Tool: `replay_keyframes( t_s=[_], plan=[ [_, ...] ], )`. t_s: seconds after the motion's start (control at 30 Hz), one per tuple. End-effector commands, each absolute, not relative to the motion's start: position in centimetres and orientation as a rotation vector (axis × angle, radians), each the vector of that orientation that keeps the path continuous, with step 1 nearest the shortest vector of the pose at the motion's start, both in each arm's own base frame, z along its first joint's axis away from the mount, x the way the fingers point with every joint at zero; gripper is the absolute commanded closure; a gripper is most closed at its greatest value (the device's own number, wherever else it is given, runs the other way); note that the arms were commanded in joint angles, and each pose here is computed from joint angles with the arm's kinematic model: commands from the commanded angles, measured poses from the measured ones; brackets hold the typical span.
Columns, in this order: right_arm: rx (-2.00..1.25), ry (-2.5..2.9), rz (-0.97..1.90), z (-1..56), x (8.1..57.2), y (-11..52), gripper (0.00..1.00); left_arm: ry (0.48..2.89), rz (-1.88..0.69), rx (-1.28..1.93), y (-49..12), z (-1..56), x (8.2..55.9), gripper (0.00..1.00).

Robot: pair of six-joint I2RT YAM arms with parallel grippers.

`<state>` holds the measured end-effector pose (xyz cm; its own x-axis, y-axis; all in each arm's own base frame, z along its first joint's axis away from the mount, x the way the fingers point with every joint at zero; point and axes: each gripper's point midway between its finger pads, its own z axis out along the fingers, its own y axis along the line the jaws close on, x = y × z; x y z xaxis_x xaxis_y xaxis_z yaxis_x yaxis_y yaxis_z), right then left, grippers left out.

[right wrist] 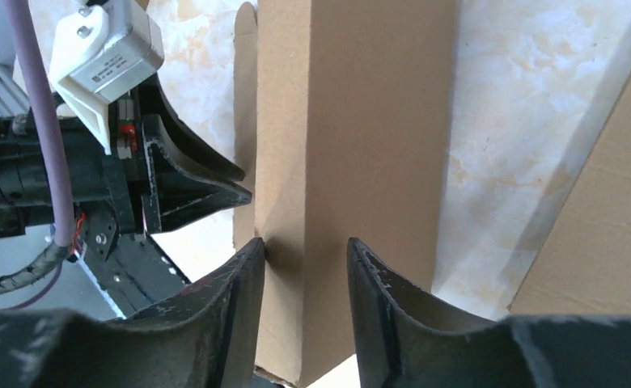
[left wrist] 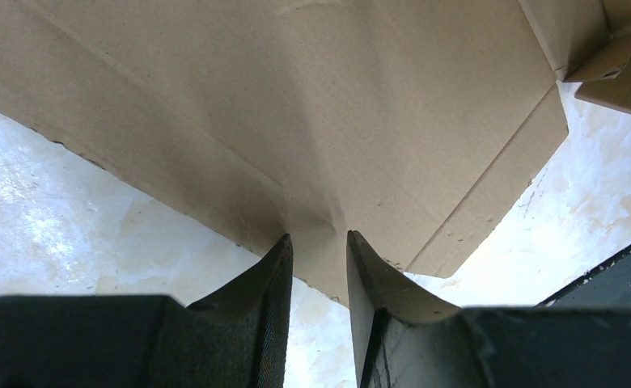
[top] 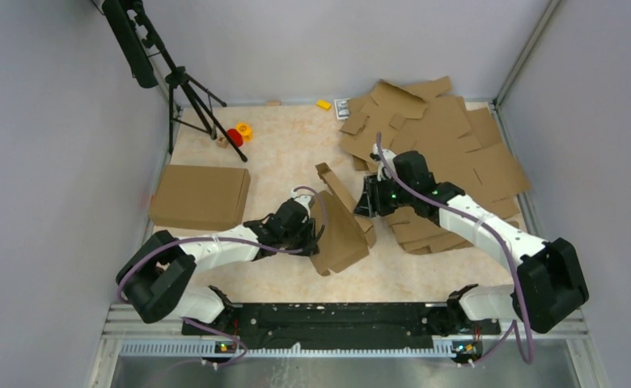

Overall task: Fold the paper box
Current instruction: Fold the paper box at the center of the board.

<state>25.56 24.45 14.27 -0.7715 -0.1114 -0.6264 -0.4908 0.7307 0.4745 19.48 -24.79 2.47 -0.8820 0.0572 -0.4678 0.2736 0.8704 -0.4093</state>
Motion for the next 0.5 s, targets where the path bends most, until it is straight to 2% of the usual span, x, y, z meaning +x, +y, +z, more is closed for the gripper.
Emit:
replay_keyframes(
  t_s=[0.0, 0.1, 0.27, 0.3, 0.47],
  plan=[
    [-0.430, 2.355, 0.957, 14.2, 25.2, 24.8, 0.59, 2.656, -0.618, 0.274, -23.8, 1.1, 18.1, 0.67],
    [-0.394, 2.355, 0.993, 14.1, 25.4, 24.6, 0.68, 2.659, -0.620, 0.275, -23.9, 1.1, 18.1, 0.68],
    [-0.381, 2.368, 0.972, 13.7, 26.0, 24.2, 0.69, 2.659, -0.631, 0.277, -24.0, 1.2, 18.0, 0.68],
    [-0.383, 2.368, 0.969, 13.6, 26.1, 24.2, 0.66, 2.660, -0.634, 0.277, -24.0, 1.2, 18.0, 0.68],
    [-0.431, 2.370, 0.938, 13.8, 26.4, 24.0, 0.36, 2.655, -0.685, 0.274, -24.9, 1.7, 17.5, 0.67]
  ],
)
